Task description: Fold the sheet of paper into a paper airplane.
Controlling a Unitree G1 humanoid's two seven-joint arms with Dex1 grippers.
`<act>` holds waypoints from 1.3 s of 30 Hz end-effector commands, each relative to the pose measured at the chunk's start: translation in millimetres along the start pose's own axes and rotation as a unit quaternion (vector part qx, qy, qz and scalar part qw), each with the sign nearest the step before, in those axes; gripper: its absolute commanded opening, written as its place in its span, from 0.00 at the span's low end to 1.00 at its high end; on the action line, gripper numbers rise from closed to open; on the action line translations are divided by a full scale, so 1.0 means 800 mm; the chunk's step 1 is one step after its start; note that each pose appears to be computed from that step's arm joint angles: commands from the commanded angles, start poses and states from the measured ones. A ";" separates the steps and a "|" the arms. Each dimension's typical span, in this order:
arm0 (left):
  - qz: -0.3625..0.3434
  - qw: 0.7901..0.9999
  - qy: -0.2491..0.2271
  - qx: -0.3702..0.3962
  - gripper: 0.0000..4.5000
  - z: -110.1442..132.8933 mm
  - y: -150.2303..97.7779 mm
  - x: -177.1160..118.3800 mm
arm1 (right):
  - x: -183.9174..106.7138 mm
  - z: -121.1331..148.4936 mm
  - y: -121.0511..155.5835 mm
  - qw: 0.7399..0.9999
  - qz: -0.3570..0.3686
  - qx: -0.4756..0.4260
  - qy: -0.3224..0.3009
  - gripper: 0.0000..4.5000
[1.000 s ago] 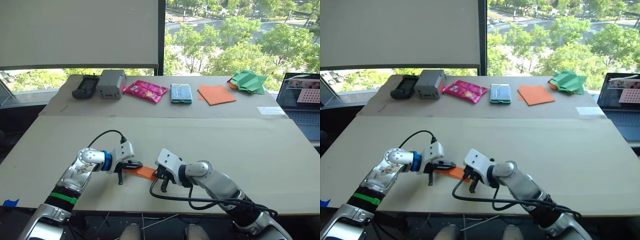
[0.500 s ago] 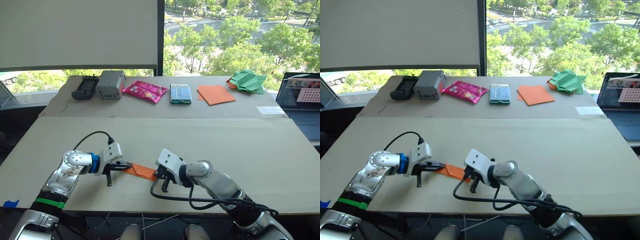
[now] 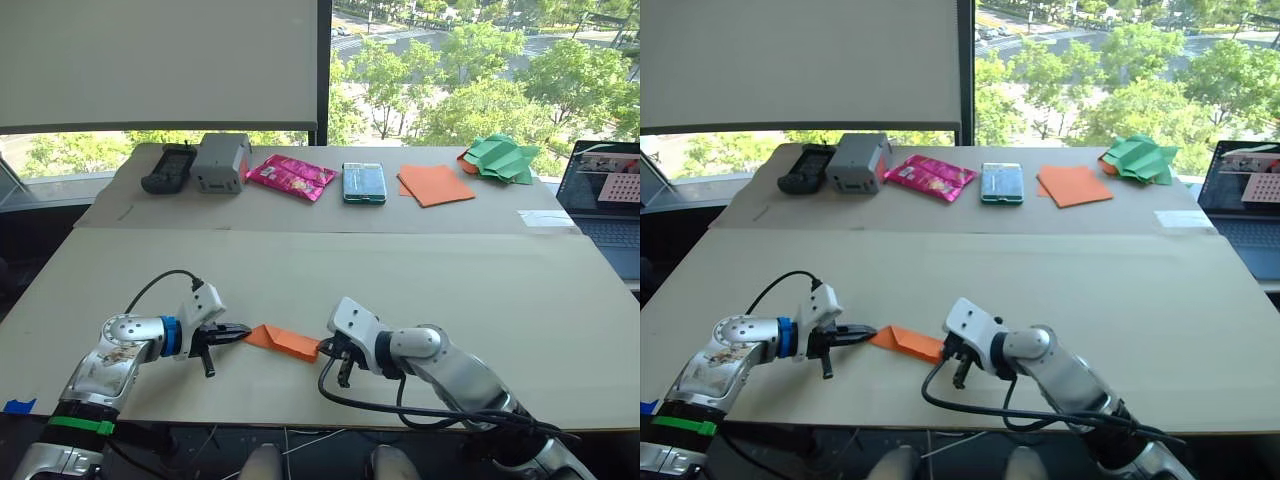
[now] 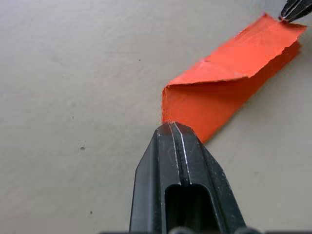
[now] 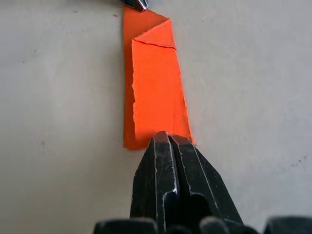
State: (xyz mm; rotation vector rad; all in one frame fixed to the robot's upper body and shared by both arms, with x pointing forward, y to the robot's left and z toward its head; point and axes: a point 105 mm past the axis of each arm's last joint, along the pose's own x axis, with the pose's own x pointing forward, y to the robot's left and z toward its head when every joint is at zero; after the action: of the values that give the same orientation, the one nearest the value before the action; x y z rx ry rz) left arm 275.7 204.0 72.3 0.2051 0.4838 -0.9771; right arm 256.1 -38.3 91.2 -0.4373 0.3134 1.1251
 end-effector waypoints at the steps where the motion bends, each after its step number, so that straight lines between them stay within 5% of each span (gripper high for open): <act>1: -0.004 0.999 -0.034 -0.005 0.06 0.027 -0.018 -0.018 | -0.024 0.035 0.007 0.997 0.001 -0.033 -0.065 0.00; 3: 0.001 1.000 -0.023 -0.014 0.19 0.018 -0.024 -0.023 | -0.028 0.034 0.013 0.997 0.008 -0.025 -0.069 0.06; 14: 0.022 0.999 -0.011 -0.039 1.00 -0.004 -0.033 -0.032 | -0.028 0.028 0.041 0.993 0.080 0.034 -0.079 0.88; 16: 0.023 0.999 -0.008 -0.037 1.00 -0.006 -0.033 -0.032 | -0.023 0.031 0.046 0.989 0.104 0.062 -0.090 0.99; 22: 0.020 0.999 -0.012 -0.032 1.00 -0.001 -0.033 -0.029 | -0.006 0.039 0.046 0.978 0.132 0.120 -0.106 0.99; 39: 0.022 0.999 -0.024 -0.023 1.00 0.014 -0.035 -0.022 | 0.024 0.043 -0.020 0.985 0.023 0.126 -0.112 0.99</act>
State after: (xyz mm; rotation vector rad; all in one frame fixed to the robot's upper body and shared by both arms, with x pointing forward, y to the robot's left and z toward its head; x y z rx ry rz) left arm 245.1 203.8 80.6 0.1254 0.4994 -0.9048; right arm 270.6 -12.1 98.2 -0.0662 0.3482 1.1662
